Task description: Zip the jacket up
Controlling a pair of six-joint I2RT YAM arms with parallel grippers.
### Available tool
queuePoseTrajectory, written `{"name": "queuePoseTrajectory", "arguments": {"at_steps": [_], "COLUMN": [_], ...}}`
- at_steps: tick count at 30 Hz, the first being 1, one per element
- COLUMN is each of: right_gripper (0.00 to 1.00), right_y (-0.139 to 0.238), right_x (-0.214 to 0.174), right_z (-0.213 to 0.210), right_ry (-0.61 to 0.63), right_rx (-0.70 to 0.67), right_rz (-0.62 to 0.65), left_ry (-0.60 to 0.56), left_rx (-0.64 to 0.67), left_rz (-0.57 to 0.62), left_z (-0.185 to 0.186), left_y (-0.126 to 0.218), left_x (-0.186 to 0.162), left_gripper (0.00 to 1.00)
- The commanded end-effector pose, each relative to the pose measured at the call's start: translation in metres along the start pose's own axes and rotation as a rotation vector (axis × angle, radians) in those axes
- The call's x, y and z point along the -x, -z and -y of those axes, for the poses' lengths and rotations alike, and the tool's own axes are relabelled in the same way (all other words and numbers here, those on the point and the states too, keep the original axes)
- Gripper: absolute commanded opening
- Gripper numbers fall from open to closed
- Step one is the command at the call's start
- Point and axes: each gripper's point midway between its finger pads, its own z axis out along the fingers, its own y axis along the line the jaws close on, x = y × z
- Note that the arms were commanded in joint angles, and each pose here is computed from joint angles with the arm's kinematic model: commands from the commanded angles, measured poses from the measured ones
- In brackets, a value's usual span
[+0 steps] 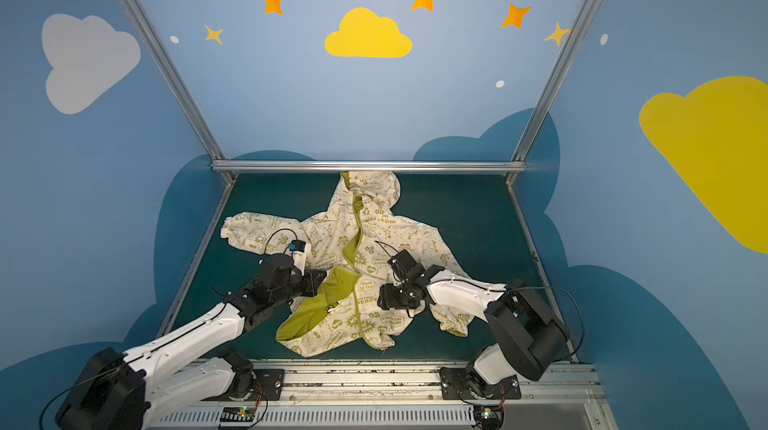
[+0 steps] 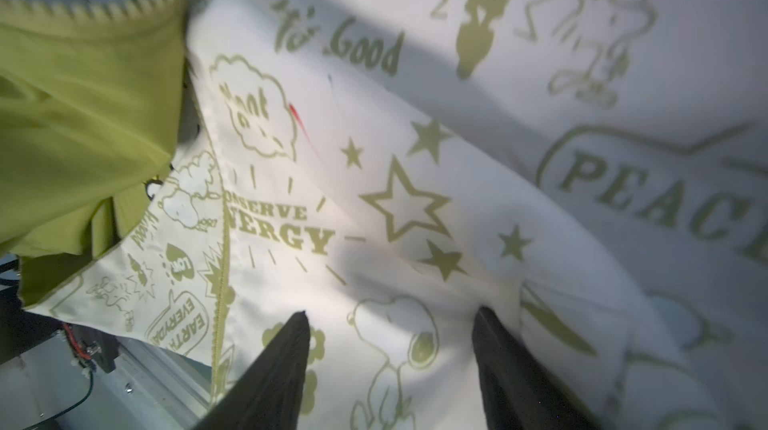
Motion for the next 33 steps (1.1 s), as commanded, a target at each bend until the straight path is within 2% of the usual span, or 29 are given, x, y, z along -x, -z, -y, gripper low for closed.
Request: {"name": "queuePoseTrajectory", "arguments": {"at_steps": [1, 5, 8, 12, 15, 20, 25, 29, 33], "right_gripper": [0.64, 0.63, 0.65, 0.68, 0.70, 0.72, 0.72, 0.72, 0.71], "right_y": [-0.016, -0.001, 0.038, 0.087, 0.106, 0.107, 0.097, 0.077, 0.061], "right_x": [0.014, 0.045, 0.051, 0.021, -0.020, -0.084, -0.129, -0.150, -0.152], "right_z": [0.046, 0.050, 0.035, 0.005, -0.005, -0.017, -0.030, -0.039, -0.041], "right_ry": [0.021, 0.108, 0.190, 0.278, 0.317, 0.442, 0.571, 0.646, 0.679], "right_rx": [-0.078, -0.097, -0.135, -0.151, -0.173, -0.210, -0.246, -0.242, -0.279], "right_rz": [-0.027, -0.016, 0.039, 0.106, 0.087, 0.017, -0.062, -0.113, -0.137], "left_ry": [-0.048, -0.047, -0.052, -0.057, -0.050, -0.047, -0.046, -0.041, -0.032], "left_rx": [-0.051, -0.070, -0.086, -0.138, -0.162, -0.159, -0.160, -0.160, -0.147], "left_rz": [0.049, 0.040, 0.012, 0.007, -0.005, -0.007, -0.020, -0.022, -0.017], "left_z": [0.012, 0.011, 0.016, 0.025, 0.027, 0.024, 0.023, 0.022, 0.017], "left_y": [-0.008, -0.020, -0.021, -0.019, -0.015, -0.003, 0.008, 0.013, 0.017], "left_x": [0.031, 0.050, 0.056, 0.054, 0.047, 0.035, 0.024, 0.019, 0.015], "left_gripper": [0.03, 0.03, 0.03, 0.03, 0.03, 0.03, 0.03, 0.03, 0.03]}}
